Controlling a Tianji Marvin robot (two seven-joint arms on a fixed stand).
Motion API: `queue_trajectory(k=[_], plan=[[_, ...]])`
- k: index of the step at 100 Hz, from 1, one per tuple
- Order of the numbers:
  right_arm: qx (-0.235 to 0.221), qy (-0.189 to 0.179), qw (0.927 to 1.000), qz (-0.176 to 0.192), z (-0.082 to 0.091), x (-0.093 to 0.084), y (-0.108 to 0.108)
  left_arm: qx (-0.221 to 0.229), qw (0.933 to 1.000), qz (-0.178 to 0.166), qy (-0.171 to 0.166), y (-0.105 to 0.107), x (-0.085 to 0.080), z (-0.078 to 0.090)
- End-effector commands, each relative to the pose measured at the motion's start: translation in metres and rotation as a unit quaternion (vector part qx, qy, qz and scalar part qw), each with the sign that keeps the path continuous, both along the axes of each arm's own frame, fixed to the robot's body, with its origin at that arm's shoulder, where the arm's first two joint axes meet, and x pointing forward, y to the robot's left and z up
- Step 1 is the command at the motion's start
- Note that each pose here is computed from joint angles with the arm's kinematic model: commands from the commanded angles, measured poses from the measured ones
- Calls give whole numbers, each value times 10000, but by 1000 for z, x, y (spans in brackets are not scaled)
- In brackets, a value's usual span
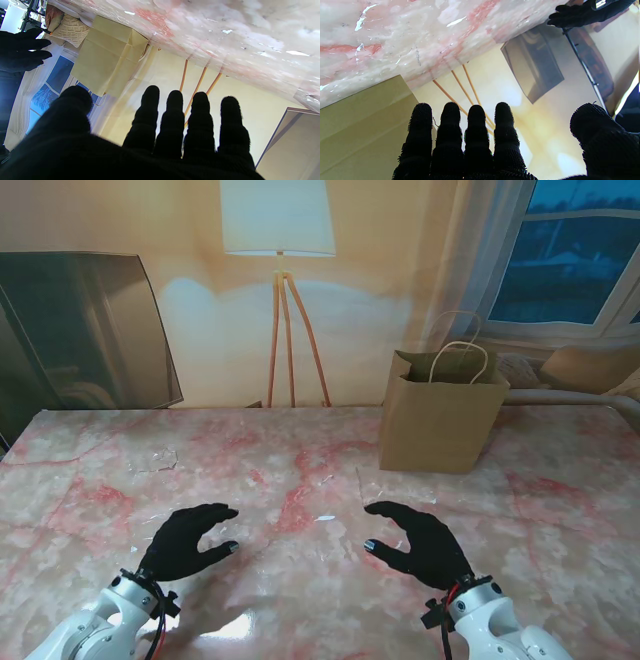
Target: Fold the socks and the shorts into the kraft paper bag
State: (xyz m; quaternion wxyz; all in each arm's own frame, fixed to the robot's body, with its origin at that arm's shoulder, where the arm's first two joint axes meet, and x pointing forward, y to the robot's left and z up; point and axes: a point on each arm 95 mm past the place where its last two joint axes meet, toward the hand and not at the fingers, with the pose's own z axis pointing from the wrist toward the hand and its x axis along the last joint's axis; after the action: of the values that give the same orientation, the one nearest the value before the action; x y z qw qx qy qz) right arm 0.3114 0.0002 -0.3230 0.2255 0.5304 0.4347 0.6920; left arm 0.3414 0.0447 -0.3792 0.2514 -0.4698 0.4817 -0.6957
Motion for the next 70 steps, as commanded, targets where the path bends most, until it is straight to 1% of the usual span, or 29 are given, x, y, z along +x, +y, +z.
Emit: queue_trajectory(k=[1, 27, 70], plan=[[28, 24, 10000, 28, -2, -4, 2, -24, 10000, -11, 42, -2, -1, -2], [99, 59, 9999, -6, -5, -9, 4, -46, 9999, -70, 82, -4, 2, -4], [82, 65, 9999, 75, -13, -15, 8, -185, 9995, -137, 216, -10, 15, -20]])
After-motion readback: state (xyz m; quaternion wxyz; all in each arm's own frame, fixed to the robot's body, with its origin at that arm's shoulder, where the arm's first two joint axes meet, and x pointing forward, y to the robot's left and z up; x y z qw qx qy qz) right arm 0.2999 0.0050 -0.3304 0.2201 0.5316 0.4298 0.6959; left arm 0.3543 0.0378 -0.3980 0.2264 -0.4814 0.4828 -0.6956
